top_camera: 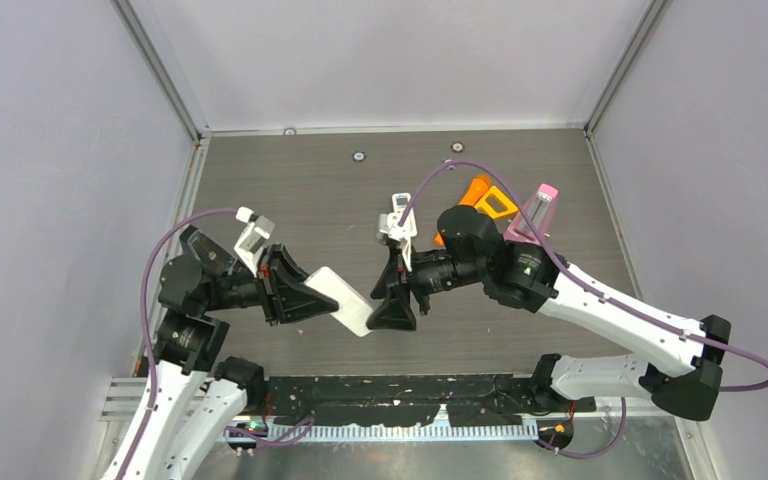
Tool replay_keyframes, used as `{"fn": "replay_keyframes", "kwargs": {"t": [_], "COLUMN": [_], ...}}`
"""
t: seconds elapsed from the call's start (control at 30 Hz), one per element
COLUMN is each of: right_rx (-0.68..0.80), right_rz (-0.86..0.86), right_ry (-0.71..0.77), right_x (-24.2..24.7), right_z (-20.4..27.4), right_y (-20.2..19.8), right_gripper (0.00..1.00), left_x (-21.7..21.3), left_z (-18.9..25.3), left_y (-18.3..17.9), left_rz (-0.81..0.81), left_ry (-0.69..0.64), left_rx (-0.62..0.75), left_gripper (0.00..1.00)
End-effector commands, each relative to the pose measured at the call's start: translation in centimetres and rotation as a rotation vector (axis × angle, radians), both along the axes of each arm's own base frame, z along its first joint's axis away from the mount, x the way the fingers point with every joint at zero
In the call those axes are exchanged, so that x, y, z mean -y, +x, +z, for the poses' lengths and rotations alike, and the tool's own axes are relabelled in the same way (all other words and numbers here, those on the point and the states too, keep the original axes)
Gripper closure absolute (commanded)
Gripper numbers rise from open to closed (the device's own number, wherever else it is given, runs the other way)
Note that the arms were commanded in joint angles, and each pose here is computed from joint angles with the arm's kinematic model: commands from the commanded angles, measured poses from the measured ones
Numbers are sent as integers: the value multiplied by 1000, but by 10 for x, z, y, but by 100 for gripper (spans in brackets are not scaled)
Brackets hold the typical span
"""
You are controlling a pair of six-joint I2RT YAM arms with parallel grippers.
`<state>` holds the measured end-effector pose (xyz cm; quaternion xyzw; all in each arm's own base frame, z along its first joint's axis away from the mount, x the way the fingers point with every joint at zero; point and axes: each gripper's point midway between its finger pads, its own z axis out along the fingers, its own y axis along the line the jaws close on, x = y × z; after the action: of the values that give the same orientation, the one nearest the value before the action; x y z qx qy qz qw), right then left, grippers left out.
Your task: Load the batteries into the remote control
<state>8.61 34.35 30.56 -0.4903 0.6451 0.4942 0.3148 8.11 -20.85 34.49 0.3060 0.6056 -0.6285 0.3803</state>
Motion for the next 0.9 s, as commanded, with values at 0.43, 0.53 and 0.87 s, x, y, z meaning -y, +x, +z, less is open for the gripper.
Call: {"fn": "replay_keyframes", "kwargs": {"t": [0.43,0.53,0.87], "right_rx": [-2,-13,-38], "right_rz": [-33,-28,-64], "right_ry": [93,92,90], "right_x": [-24,-25,-27], "right_z": [22,20,19], "right_y": [11,10,14], "right_gripper": [55,61,95], "left_x": [-3,-3,-1], "left_z": [7,7,-5], "left_y": [-12,-12,-2], "left_rz": [-30,-31,-1], "left_ry": [-1,-1,23], "left_rx": [68,68,8], "left_gripper": [100,100,64]}}
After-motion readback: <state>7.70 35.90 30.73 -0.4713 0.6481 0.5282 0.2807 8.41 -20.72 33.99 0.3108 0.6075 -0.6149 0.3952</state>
